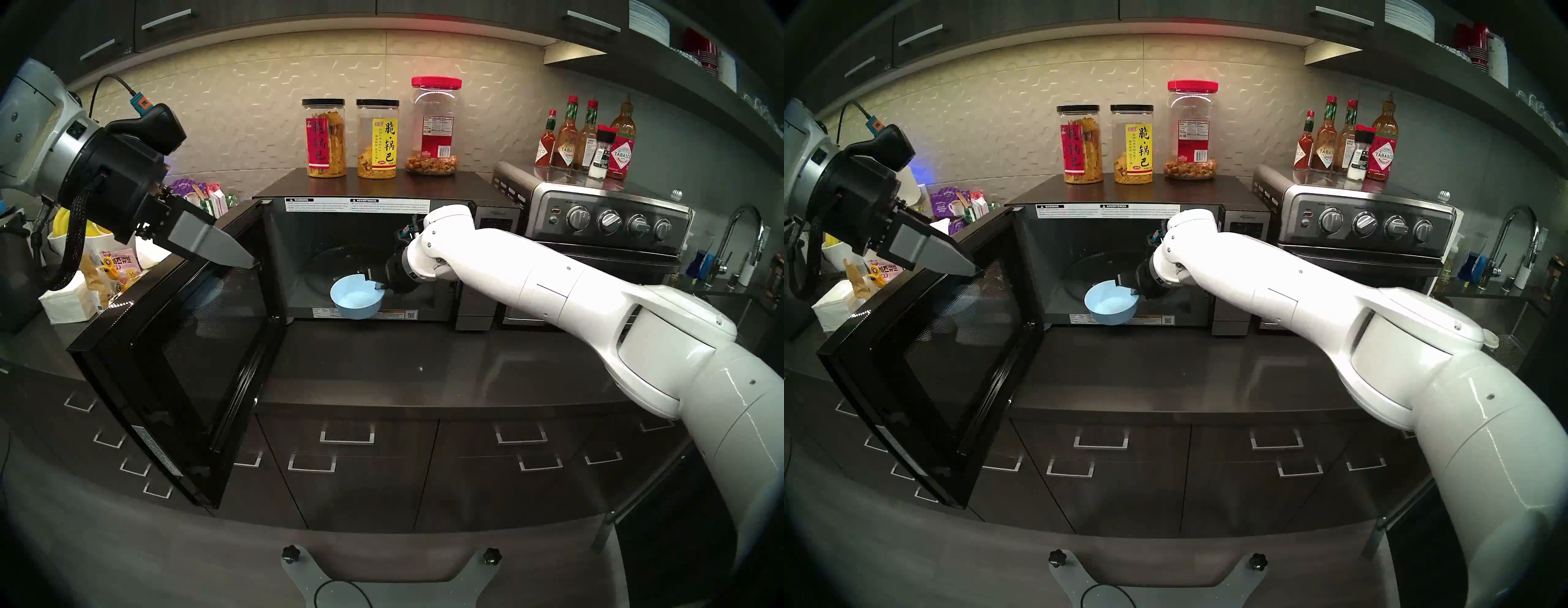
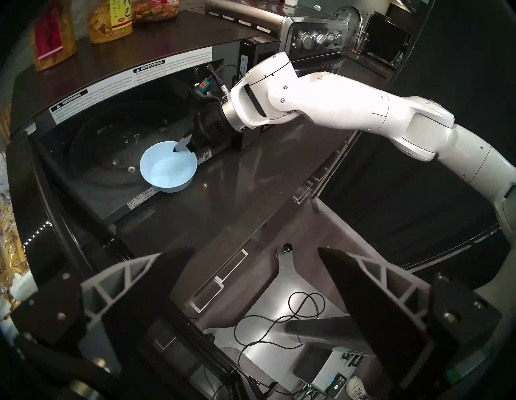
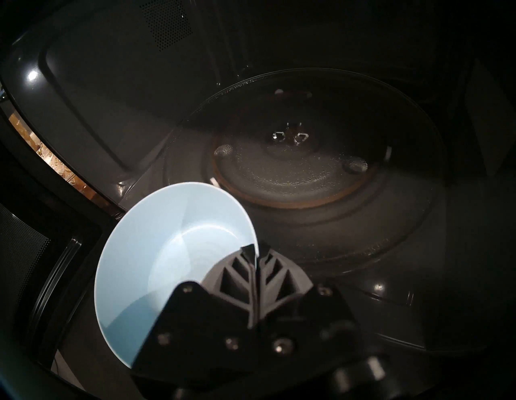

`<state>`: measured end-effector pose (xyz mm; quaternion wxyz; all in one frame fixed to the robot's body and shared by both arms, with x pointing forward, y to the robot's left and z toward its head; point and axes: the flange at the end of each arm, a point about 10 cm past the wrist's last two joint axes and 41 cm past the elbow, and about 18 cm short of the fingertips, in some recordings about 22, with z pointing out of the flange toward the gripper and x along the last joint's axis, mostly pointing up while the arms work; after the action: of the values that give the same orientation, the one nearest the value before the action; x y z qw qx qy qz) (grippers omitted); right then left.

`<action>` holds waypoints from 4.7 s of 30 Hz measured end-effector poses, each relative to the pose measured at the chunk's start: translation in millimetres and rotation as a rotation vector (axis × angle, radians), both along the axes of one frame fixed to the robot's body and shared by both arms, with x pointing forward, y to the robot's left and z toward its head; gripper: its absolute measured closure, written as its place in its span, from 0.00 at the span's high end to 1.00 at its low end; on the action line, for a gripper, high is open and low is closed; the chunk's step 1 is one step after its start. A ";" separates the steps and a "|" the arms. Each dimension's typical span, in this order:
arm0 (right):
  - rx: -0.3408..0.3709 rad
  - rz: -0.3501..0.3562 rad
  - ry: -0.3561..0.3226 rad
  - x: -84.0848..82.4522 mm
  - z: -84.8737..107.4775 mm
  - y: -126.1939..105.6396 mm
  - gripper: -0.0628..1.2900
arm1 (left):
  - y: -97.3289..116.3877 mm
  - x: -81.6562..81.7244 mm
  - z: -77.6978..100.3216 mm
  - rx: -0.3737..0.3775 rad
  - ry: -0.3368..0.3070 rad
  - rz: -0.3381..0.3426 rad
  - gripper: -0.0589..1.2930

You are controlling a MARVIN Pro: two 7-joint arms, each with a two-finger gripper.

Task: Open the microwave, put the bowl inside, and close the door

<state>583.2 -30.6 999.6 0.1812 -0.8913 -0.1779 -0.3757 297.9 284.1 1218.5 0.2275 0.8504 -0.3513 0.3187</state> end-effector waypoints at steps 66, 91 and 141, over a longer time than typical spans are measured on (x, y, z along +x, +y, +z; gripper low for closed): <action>0.001 -0.131 -0.038 26.2 -4.6 17.3 0.03 | 0.3 -1.0 0.2 0.006 0.008 0.003 0.98; 0.026 -0.119 -0.032 22.4 -3.2 13.9 0.19 | 0.4 -1.1 0.2 0.007 0.009 0.004 0.98; 0.028 -0.174 -0.061 23.5 2.0 11.7 0.03 | 0.5 -1.2 0.2 0.008 0.011 0.004 0.98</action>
<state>606.7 -18.9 1001.6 0.1549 -0.8889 -0.1001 -0.4194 296.7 284.6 1218.7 0.2253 0.8538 -0.3496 0.3131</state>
